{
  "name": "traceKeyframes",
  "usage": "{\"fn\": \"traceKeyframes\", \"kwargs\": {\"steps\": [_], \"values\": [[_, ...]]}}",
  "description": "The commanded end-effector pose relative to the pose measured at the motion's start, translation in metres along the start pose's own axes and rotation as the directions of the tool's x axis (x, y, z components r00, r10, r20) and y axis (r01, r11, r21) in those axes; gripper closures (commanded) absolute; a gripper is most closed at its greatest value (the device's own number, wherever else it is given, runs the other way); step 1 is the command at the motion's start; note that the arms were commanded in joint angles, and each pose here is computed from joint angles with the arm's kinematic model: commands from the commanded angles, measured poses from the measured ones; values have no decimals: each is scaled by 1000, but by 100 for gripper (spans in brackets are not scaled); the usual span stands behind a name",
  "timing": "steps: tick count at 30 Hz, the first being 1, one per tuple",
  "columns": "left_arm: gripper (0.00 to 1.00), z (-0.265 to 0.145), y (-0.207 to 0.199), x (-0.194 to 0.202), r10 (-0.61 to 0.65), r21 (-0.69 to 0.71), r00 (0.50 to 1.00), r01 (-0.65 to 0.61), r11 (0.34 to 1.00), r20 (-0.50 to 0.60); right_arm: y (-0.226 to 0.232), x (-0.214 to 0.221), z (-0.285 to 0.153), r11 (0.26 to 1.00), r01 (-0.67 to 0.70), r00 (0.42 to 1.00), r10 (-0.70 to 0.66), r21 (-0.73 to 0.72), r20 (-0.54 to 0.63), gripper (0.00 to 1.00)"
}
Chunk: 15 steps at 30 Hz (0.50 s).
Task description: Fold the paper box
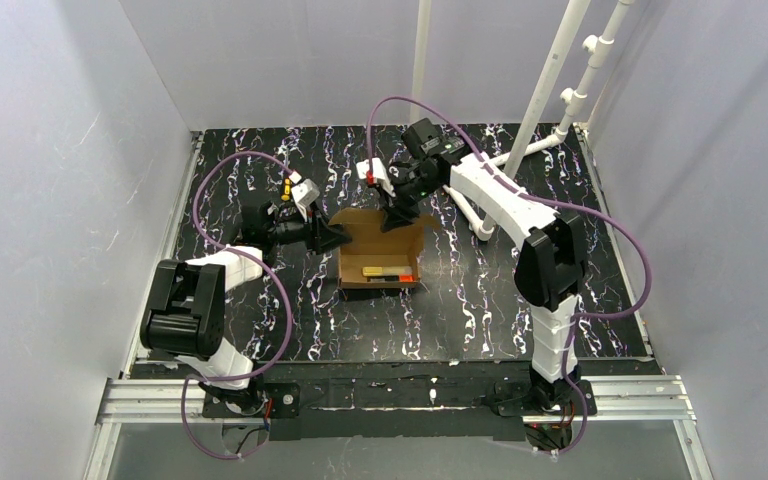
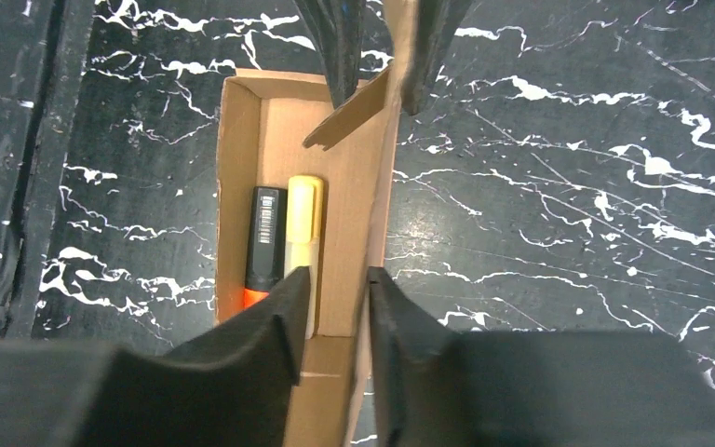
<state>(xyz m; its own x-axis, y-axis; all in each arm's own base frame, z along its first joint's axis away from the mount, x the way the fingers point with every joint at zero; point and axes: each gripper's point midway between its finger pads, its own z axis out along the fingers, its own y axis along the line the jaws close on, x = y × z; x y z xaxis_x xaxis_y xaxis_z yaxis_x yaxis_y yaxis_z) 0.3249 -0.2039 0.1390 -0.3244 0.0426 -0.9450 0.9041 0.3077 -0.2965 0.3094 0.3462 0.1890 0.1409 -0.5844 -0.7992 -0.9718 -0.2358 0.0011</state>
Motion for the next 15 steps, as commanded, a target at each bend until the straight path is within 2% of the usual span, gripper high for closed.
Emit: {"fn": "traceKeyframes", "kwargs": {"steps": [1, 4, 5, 9, 12, 15], "values": [[62, -3, 3, -28, 11, -72, 999, -8, 997, 44, -13, 0, 1, 997, -45, 999, 46, 64, -15, 73], [46, -11, 6, -35, -30, -164, 997, 42, 986, 74, -17, 1, -3, 993, -50, 998, 53, 103, -27, 95], [43, -15, 6, -39, -49, -187, 995, 65, 980, 89, -16, 2, -3, 992, -54, 998, 57, 112, -29, 98], [37, -29, -3, -43, -163, -271, 974, 200, 941, 156, -17, 5, -8, 985, -63, 997, 70, 162, -34, 99], [35, -40, -10, -31, -279, -316, 935, 339, 886, 219, -16, 11, -8, 978, -86, 994, 96, 190, -45, 99], [32, -50, -18, -12, -390, -347, 873, 477, 808, 292, -15, 16, -8, 968, -99, 991, 116, 232, -62, 99]]}}
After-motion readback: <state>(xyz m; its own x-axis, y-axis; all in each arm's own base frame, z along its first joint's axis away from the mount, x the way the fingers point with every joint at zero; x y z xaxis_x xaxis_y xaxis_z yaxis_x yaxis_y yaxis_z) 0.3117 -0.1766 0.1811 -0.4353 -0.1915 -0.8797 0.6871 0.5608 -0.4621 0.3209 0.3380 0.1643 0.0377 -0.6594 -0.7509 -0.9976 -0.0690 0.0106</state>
